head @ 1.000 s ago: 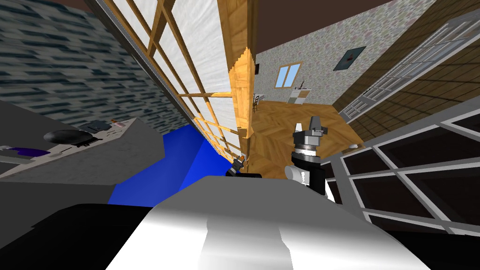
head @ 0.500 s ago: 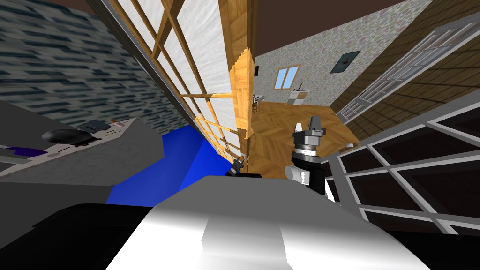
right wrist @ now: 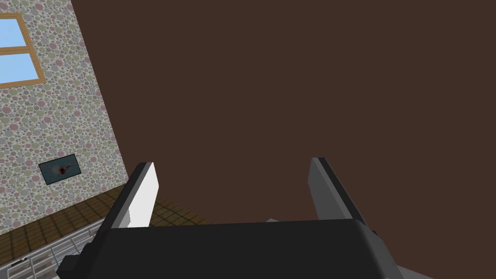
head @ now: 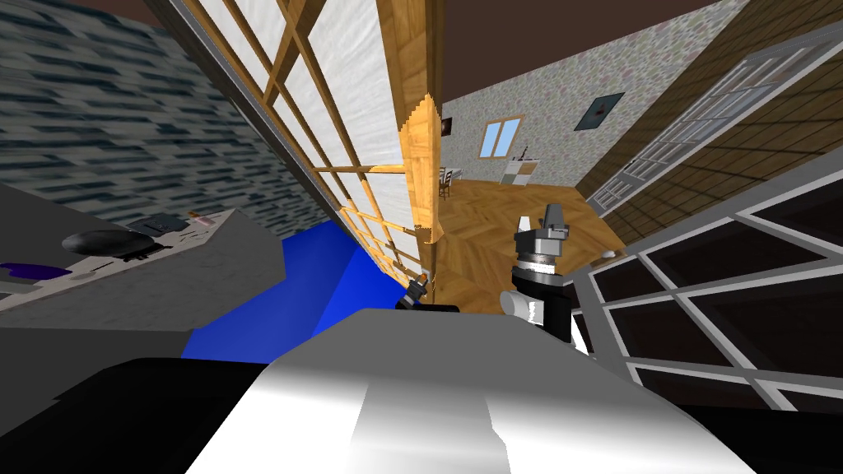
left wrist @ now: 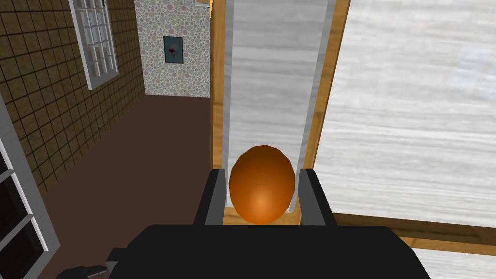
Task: Push the door open
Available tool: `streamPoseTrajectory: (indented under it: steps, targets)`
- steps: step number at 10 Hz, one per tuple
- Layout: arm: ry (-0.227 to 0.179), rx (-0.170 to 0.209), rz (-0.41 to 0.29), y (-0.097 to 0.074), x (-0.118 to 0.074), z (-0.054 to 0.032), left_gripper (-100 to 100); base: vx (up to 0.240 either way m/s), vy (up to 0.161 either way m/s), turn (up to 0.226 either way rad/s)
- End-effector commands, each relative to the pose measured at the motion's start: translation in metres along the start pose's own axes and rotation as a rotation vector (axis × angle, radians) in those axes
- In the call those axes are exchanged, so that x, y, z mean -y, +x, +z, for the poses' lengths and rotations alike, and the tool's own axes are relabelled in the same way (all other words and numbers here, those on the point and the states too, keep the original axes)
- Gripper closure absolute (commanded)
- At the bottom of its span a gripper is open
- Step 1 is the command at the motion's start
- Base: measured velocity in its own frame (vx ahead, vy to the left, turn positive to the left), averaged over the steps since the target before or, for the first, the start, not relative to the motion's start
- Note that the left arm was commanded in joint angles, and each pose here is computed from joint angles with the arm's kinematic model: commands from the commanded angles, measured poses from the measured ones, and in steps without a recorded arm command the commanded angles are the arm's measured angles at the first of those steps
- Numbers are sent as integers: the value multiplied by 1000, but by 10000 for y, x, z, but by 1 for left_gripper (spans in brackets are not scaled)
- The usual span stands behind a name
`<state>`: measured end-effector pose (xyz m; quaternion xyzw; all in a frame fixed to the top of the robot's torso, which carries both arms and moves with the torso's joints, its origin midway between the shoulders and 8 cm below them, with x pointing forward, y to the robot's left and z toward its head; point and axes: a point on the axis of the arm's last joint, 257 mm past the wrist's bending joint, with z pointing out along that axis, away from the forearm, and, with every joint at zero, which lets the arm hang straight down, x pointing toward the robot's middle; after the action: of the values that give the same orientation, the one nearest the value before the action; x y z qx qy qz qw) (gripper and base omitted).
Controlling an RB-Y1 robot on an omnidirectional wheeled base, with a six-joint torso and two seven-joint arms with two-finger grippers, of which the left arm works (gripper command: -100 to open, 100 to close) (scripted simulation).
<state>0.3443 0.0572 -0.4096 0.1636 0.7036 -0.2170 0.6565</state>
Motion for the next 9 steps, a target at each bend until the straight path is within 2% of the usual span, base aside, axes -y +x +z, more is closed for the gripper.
streamPoseTrajectory:
  steps: [1,3,4,9]
  targets:
    - [-12,15,-43,-50,-81,18,100,21,-27,-28]
    - [-24,21,-109,-60,-148,16,100,27,-25,-31]
    - [-24,21,-109,-60,-148,16,100,18,-18,-19]
    - [-62,45,-294,-95,-346,14,100,27,-28,-39]
